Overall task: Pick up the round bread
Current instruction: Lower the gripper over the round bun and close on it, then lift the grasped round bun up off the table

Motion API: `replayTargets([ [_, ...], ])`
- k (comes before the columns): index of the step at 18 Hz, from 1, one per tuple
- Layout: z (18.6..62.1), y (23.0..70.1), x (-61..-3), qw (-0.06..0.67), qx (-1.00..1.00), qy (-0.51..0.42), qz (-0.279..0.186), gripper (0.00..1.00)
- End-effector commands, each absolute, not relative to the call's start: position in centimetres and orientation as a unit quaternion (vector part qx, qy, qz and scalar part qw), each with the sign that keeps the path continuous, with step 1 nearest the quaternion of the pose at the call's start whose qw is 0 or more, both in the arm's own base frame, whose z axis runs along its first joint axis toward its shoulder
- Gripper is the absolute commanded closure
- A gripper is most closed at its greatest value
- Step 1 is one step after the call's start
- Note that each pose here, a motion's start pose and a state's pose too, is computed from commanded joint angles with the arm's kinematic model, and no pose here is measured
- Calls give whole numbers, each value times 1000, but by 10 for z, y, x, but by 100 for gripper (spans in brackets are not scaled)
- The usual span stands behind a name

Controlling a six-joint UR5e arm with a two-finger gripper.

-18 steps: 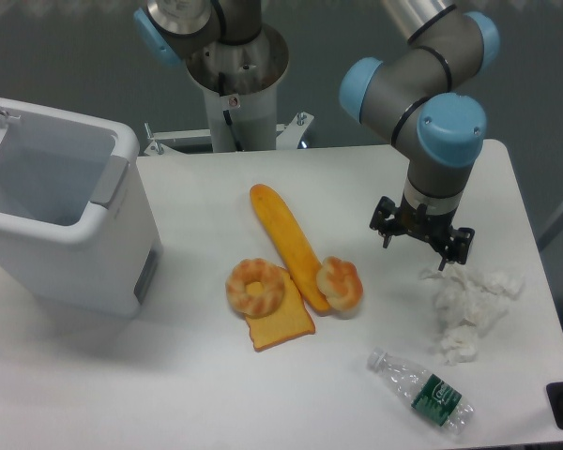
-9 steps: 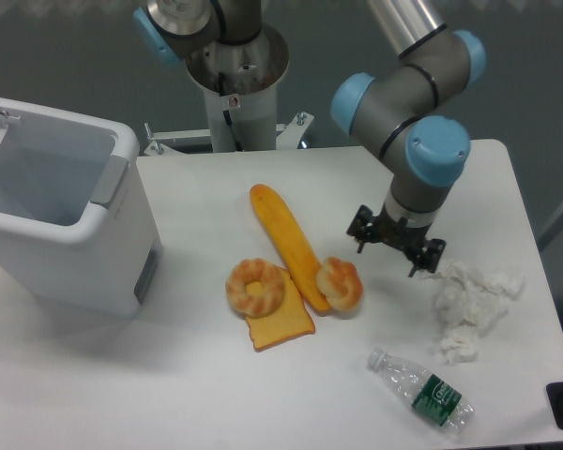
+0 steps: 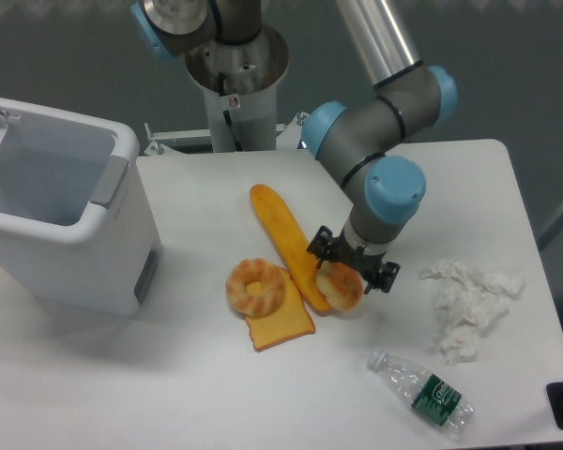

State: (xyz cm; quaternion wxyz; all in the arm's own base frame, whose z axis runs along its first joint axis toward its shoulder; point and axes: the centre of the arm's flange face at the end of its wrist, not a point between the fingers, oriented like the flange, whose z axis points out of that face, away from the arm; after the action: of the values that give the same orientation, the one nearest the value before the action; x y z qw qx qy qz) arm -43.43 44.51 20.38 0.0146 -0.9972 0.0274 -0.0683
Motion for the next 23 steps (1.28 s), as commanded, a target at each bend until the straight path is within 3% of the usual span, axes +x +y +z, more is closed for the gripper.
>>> replayTargets([
  [1, 205, 444, -435, 15, -997, 27, -68, 52],
  [2, 205, 445, -435, 16, -997, 28, -67, 81],
  [3, 206, 445, -435, 16, -997, 29, -66, 100],
  [7, 219, 442, -444, 24, -998, 26, -57, 100],
  [19, 319, 435, -495, 56, -998, 8, 28, 100],
  [23, 347, 435, -516, 49, -996, 53, 48, 100],
])
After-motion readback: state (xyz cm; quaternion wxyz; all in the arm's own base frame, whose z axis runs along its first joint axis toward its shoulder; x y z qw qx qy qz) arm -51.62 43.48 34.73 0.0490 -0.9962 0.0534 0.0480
